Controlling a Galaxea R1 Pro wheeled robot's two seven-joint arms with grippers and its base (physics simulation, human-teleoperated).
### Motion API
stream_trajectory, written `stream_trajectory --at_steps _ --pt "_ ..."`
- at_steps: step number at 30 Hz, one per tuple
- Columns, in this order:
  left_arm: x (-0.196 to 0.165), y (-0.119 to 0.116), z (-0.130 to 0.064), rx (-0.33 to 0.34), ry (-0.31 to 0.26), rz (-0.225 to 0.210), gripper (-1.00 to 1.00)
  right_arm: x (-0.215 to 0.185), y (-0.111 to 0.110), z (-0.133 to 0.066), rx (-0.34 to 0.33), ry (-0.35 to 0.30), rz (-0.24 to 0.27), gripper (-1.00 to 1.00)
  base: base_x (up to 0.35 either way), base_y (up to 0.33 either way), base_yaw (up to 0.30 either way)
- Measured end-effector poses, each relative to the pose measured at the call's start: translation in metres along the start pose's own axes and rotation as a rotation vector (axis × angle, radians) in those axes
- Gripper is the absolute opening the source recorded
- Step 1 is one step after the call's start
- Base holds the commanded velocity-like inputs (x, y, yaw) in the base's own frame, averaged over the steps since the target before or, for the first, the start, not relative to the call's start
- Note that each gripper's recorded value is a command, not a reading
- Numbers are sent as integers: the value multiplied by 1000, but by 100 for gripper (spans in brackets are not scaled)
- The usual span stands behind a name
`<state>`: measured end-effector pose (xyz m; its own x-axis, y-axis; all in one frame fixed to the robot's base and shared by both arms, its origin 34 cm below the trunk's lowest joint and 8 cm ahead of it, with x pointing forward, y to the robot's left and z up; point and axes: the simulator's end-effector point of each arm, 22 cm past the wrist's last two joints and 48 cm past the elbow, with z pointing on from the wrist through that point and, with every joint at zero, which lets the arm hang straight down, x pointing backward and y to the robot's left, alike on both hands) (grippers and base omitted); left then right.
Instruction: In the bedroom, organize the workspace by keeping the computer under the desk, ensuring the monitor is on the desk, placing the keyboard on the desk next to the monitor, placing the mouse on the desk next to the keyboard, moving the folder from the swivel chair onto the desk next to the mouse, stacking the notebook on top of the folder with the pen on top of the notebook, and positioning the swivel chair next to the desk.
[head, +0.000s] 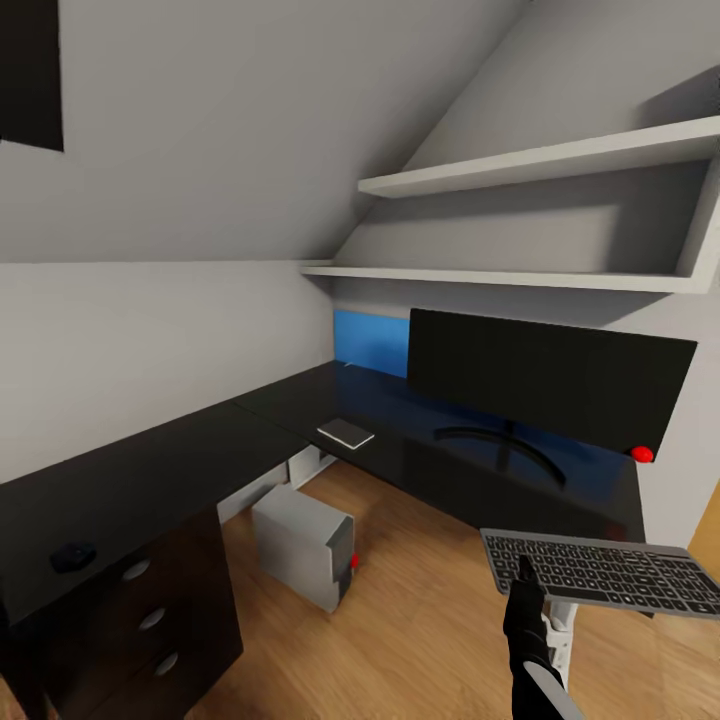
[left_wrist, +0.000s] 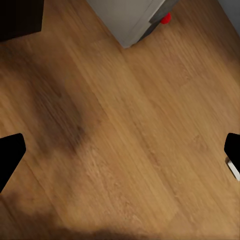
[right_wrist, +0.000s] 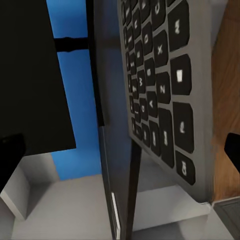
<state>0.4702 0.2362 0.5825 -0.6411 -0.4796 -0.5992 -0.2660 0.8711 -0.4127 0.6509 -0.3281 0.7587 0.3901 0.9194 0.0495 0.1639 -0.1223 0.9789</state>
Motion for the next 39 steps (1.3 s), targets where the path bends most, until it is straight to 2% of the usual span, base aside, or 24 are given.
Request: stream_trajectory --at_steps 10,25,32,39 --pt "0 0 0 0 1 0 100 0 0 0 0 0 0 100 -200 0 0" --pt "1 1 0 -4 3 0 100 -2 0 0 -1 -5 -3 100 -12 0 0" --pt "3 2 0 -8 9 -1 100 -12 -37 -9 62 -21 -41 100 0 0 0" --pt "3 3 0 -11 9 -1 100 -33 -62 -26 26 -36 -106 100 0 0 0"
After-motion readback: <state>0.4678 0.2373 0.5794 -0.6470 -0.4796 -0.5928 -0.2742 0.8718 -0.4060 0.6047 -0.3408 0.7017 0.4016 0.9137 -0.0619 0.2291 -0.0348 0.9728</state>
